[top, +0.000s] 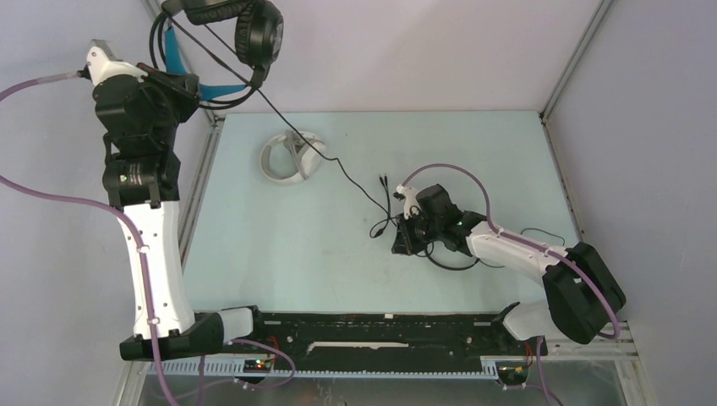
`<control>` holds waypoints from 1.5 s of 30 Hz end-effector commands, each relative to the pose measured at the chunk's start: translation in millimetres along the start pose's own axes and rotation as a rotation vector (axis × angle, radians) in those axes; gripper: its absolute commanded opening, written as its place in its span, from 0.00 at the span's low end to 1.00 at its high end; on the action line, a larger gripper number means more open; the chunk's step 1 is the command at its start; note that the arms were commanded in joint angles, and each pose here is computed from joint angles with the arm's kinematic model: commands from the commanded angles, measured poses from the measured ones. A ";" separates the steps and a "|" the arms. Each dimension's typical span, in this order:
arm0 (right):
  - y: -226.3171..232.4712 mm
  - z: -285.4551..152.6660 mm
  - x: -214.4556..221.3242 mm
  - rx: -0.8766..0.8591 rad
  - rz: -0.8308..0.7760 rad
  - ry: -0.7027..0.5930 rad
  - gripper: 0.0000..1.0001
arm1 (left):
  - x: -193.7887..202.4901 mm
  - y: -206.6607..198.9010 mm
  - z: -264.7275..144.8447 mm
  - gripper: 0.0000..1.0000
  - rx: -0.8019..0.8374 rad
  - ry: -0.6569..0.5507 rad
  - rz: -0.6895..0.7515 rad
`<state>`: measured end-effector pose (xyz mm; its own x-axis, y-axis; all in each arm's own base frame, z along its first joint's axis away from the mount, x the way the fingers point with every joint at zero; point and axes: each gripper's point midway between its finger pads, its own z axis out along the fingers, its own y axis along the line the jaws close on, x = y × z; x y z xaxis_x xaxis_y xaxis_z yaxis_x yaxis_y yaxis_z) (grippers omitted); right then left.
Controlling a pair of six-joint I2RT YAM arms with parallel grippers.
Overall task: Wrap the headphones
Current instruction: Wrap the headphones cable around the headphones.
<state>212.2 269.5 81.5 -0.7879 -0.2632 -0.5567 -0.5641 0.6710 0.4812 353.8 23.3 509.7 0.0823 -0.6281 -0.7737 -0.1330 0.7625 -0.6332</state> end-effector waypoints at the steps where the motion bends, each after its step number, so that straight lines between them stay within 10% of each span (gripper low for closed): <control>1: -15.4 -0.7 4.2 0.071 0.051 0.008 0.06 | -45.6 -38.9 -20.0 0.00 0.139 -0.117 -0.065; 25: 48.8 -76.1 -74.5 -0.061 -0.069 -0.291 0.63 | -8.2 -18.0 -6.2 0.00 0.098 0.033 0.068; 34: 92.5 -104.5 -81.9 -0.259 -0.078 -0.311 0.68 | -1.2 -4.2 -5.2 0.00 -0.012 0.035 0.206; 45: 156.4 -148.0 -179.0 -0.322 -0.519 -0.846 0.79 | 34.8 -25.3 -7.0 0.00 0.036 0.124 0.262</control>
<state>212.5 294.6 258.7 -0.4727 -0.0131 -0.8811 -0.8018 0.4212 0.4239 359.1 -7.8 455.4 -0.1816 -0.4215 -0.8885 -0.1712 0.9032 -0.3935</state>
